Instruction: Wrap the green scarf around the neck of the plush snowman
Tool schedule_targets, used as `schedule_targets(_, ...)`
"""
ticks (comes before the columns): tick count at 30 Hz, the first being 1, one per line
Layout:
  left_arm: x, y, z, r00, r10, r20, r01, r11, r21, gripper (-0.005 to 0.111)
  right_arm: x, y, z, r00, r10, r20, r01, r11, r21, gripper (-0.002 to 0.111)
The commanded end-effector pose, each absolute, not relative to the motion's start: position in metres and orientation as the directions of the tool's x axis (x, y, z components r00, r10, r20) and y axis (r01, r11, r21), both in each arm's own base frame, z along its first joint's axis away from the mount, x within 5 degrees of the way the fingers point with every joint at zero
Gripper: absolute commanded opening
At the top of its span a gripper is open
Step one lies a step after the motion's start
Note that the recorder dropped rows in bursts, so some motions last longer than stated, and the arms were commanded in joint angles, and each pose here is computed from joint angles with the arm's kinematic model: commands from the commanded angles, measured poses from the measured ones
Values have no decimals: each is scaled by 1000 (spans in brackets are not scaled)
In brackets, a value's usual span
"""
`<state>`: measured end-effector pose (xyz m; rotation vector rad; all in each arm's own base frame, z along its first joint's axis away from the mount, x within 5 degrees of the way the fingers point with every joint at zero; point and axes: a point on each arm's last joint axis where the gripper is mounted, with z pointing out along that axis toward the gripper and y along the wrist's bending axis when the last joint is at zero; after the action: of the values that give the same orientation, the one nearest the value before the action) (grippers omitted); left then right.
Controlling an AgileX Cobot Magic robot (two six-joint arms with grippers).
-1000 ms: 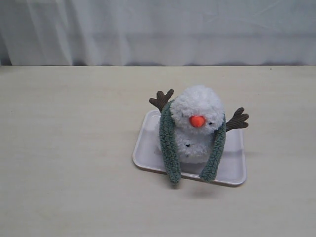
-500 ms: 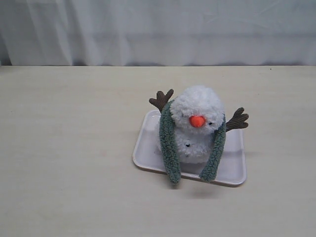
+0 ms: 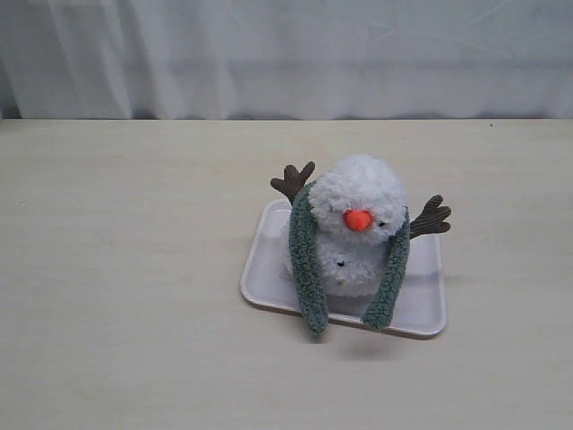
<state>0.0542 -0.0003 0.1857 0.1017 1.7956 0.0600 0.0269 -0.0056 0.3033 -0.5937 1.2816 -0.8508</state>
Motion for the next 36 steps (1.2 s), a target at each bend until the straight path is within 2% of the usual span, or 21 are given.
schedule_targets(1, 54, -1, 185, -216, 103, -971, 46, 994, 96, 0, 36, -3, 286, 100, -826, -554, 228, 561, -796, 4)
schedule_targets(6, 54, -1, 185, -216, 103, -971, 46, 994, 96, 0, 46, -3, 254, 60, -792, -608, 145, 609, -780, 4)
schedule_targets(17, 54, -1, 185, -216, 103, -971, 46, 994, 96, 0, 56, -3, 207, -24, -774, -633, 33, 632, -774, 4)
schedule_targets(23, 54, -1, 185, -216, 103, -971, 46, 994, 96, 0, 56, -4, 199, -87, -767, -636, -20, 640, -768, 4)
schedule_targets(36, 54, -1, 185, -216, 103, -971, 46, 994, 96, 0, 56, -5, 195, -123, -764, -633, -50, 642, -765, 4)
